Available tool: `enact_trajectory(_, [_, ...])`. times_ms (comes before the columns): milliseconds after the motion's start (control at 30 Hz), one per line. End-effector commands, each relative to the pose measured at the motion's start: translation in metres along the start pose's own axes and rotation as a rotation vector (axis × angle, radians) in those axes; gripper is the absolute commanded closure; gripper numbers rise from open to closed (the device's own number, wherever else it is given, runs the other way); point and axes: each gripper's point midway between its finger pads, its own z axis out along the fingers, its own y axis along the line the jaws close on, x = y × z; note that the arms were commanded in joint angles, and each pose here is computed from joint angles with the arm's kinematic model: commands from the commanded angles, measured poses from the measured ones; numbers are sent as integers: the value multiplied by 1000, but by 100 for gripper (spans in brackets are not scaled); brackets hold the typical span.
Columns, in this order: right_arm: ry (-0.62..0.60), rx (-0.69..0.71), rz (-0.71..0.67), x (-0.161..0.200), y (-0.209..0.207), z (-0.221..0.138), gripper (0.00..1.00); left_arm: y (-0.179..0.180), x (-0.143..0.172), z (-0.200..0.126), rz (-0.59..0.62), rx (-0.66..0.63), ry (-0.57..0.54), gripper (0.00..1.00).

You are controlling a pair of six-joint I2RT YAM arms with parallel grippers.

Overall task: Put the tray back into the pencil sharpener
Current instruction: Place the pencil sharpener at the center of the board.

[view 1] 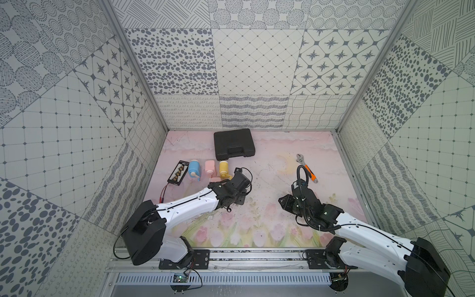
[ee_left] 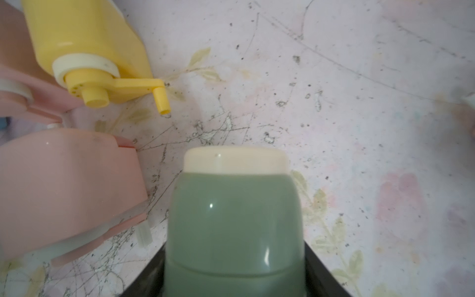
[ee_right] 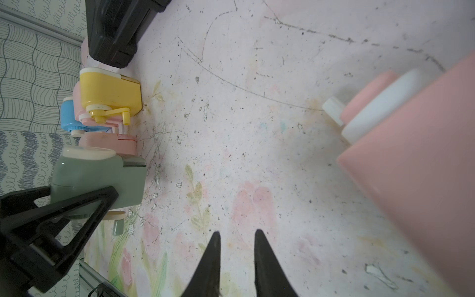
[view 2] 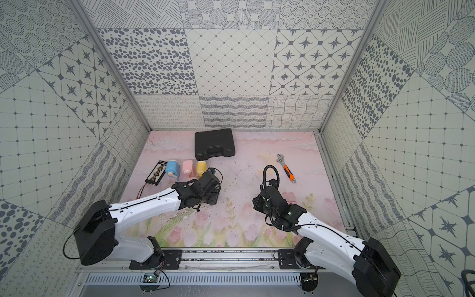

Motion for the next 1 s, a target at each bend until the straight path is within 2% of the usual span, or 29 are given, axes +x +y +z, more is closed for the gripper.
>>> enact_trajectory(0, [-33, -25, 7, -8, 7, -7, 74, 45, 8, 4, -116, -295, 10, 100])
enact_trajectory(400, [-29, -27, 6, -8, 8, -11, 75, 38, 0, 28, -141, -339, 24, 100])
enact_trajectory(633, [-31, -26, 6, -7, 6, -13, 75, 35, -6, 39, -192, -309, 22, 100])
enact_trajectory(733, [-26, -25, 8, -6, 6, -12, 75, 33, -4, 44, -198, -295, 40, 93])
enact_trajectory(867, [-28, -27, 13, -6, 5, -13, 75, 30, 2, 49, -216, -281, 57, 75])
enact_trajectory(967, [-34, -29, 10, -8, 6, -13, 75, 27, -1, 48, -214, -263, 53, 69])
